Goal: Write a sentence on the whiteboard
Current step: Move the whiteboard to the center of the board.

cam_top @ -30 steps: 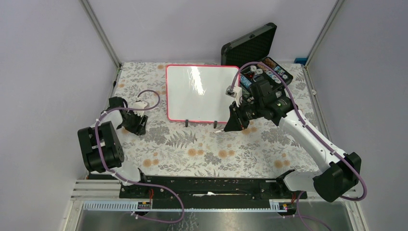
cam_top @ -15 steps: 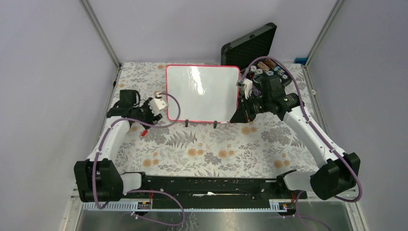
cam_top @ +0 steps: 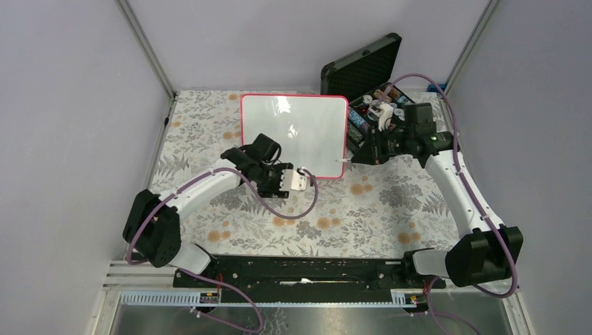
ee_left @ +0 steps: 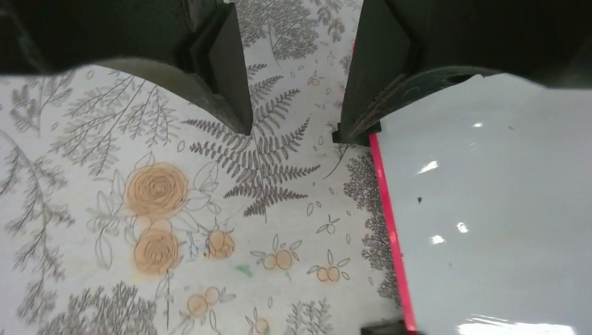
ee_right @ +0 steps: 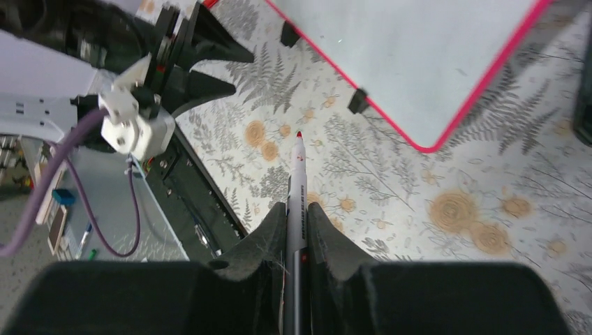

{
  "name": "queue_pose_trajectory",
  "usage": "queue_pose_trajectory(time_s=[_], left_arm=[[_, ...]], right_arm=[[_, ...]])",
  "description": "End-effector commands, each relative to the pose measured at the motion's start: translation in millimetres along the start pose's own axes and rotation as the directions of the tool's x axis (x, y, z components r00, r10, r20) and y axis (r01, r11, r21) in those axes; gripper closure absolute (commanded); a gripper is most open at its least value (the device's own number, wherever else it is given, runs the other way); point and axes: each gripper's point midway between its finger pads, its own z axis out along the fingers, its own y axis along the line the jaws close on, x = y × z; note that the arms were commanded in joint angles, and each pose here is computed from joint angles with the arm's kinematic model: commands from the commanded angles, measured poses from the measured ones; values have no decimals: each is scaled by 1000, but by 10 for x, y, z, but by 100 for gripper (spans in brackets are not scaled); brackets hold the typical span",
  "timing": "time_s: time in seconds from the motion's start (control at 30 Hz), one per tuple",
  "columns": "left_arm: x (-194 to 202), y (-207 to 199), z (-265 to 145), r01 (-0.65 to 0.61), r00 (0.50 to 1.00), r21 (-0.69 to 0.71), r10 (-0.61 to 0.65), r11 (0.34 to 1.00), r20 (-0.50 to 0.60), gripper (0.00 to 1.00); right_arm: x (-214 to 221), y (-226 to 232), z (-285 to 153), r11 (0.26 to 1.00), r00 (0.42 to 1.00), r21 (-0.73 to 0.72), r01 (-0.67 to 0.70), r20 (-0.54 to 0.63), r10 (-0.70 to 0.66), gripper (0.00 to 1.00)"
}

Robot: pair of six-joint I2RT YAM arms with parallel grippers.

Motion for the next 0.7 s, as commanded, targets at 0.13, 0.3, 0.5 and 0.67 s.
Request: queue_pose_trajectory(time_s=[0.13, 0.3, 0.5, 0.67], left_arm=[[146, 186, -36, -411, 901, 37, 412, 911, -134, 43], [238, 182, 62, -599, 771, 130, 613, 790, -173, 42], [330, 207, 228, -689, 679, 168, 709, 705, -189, 43], [394, 75, 298, -748, 620, 182, 770, 638, -153, 46]], right_arm=[[-157, -27, -269, 1000, 996, 6, 27, 83, -28, 100], [-149, -53, -258, 1000, 997, -1, 18, 80, -18, 100], [-99, -63, -253, 1000, 997, -6, 13, 74, -12, 100], [-84, -67, -254, 1000, 997, -6, 9, 74, -8, 100]])
